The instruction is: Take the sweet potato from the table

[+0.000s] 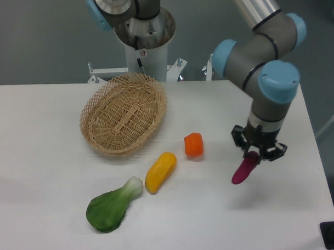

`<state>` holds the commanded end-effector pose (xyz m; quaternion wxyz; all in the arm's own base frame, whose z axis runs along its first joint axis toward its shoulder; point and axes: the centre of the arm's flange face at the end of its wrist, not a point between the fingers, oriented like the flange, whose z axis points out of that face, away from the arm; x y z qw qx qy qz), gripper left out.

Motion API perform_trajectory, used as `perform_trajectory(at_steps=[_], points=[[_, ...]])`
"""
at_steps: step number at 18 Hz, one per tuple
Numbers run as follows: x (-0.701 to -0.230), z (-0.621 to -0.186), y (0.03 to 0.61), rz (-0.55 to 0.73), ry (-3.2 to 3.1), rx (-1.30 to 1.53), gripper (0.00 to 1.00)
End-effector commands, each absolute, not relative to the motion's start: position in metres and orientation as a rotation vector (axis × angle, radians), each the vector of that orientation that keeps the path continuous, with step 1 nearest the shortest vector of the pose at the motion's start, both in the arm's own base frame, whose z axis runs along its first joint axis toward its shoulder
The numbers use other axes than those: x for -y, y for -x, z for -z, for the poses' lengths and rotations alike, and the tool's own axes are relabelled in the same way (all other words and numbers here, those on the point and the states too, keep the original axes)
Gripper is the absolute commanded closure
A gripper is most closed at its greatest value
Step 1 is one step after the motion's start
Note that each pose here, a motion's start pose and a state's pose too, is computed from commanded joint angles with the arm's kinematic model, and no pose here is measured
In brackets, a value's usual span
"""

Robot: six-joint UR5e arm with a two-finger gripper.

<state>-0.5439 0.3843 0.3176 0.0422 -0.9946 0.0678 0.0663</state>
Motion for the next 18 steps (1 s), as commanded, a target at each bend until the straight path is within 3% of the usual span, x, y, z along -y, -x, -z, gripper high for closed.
perform_trajectory(at_steps=[18], points=[[-0.3723,-0.3181,0.5513,-0.172,3.086,-0.383,0.79]])
